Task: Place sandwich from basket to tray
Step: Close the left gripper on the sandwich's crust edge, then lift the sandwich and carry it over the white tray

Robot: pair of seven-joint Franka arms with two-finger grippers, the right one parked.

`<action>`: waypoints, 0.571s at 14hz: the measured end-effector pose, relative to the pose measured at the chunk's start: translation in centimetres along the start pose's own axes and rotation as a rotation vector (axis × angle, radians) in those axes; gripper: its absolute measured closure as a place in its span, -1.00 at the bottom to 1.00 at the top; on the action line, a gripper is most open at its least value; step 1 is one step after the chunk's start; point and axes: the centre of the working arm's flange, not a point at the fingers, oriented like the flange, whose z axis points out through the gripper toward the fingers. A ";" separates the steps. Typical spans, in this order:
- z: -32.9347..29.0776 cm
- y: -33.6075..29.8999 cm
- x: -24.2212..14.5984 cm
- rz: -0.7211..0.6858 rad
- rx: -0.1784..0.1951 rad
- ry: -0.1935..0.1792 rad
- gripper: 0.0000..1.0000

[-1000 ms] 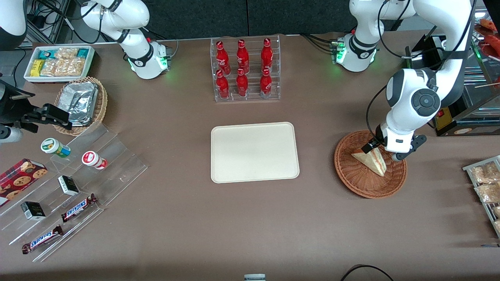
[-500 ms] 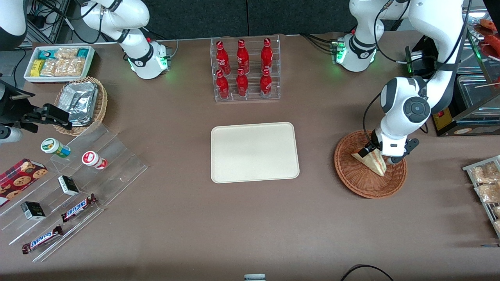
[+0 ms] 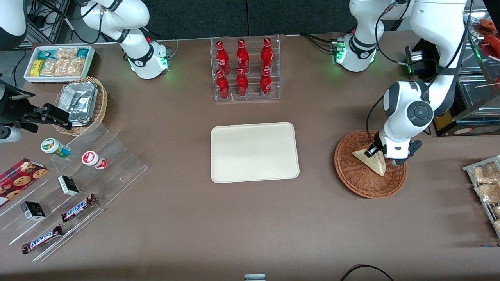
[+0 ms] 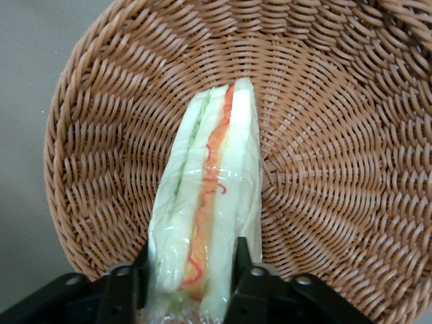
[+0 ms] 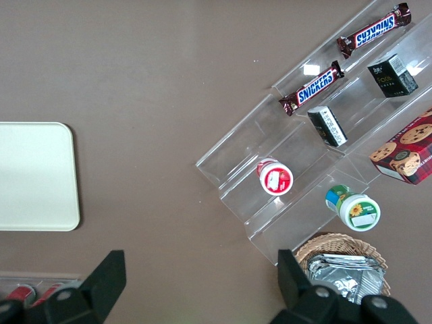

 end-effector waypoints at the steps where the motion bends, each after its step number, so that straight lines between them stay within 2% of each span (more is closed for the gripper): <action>1: -0.1 0.1 0.1 -0.009 -0.002 0.002 0.29; 3: -0.7 0.5 0.4 -0.028 -0.012 0.011 0.59; 5: -1.9 1.3 0.4 -0.021 0.005 0.002 0.62; 8: -7.0 4.6 -0.7 0.053 0.109 -0.033 0.62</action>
